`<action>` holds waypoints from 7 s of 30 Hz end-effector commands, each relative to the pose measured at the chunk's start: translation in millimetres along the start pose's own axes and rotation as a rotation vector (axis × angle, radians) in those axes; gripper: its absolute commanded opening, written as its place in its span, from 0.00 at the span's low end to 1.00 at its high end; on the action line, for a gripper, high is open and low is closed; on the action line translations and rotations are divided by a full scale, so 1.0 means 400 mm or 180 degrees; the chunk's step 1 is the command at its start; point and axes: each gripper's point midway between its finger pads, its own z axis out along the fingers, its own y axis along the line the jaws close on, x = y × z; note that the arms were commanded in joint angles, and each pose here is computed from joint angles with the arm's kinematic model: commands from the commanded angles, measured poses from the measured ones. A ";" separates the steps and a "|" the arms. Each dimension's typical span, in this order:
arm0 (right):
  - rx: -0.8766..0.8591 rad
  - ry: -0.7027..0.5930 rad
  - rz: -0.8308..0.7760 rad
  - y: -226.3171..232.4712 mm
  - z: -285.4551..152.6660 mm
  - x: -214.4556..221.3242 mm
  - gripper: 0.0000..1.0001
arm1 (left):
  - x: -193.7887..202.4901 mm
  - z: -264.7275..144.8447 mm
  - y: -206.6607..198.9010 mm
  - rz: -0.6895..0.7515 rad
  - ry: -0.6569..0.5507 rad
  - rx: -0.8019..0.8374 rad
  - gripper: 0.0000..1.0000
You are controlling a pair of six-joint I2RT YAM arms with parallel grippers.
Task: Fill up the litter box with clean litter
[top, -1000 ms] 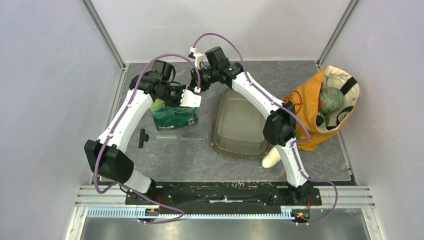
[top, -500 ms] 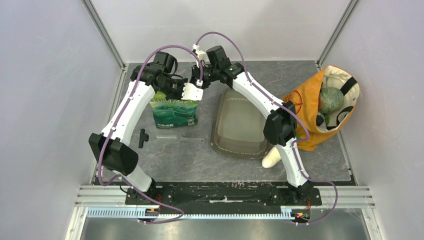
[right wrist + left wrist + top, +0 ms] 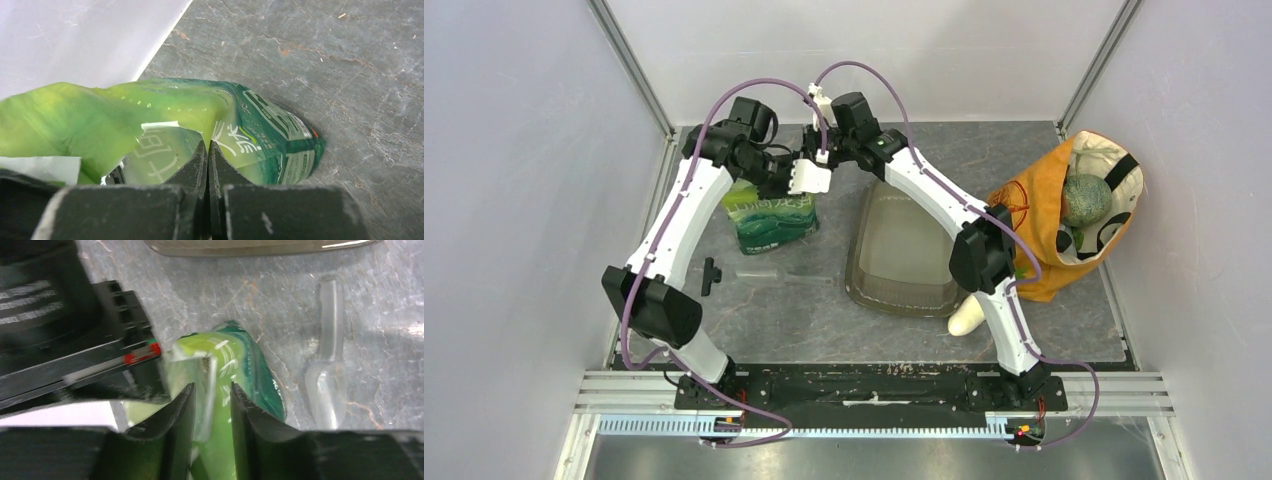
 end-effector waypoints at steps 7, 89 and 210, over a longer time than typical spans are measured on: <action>-0.0101 -0.0327 -0.0430 0.054 -0.054 -0.064 0.00 | -0.045 -0.354 0.122 -0.1384 -0.1100 -0.1649 0.75; -0.1387 -0.0205 0.0345 0.305 -0.065 -0.074 0.00 | 0.108 -0.123 0.100 -0.0872 -0.1112 -0.1544 0.02; 0.0700 -0.0794 -0.0391 -0.007 -0.388 -0.166 0.97 | 0.472 0.028 -0.387 -0.4710 -0.0752 -0.0174 0.69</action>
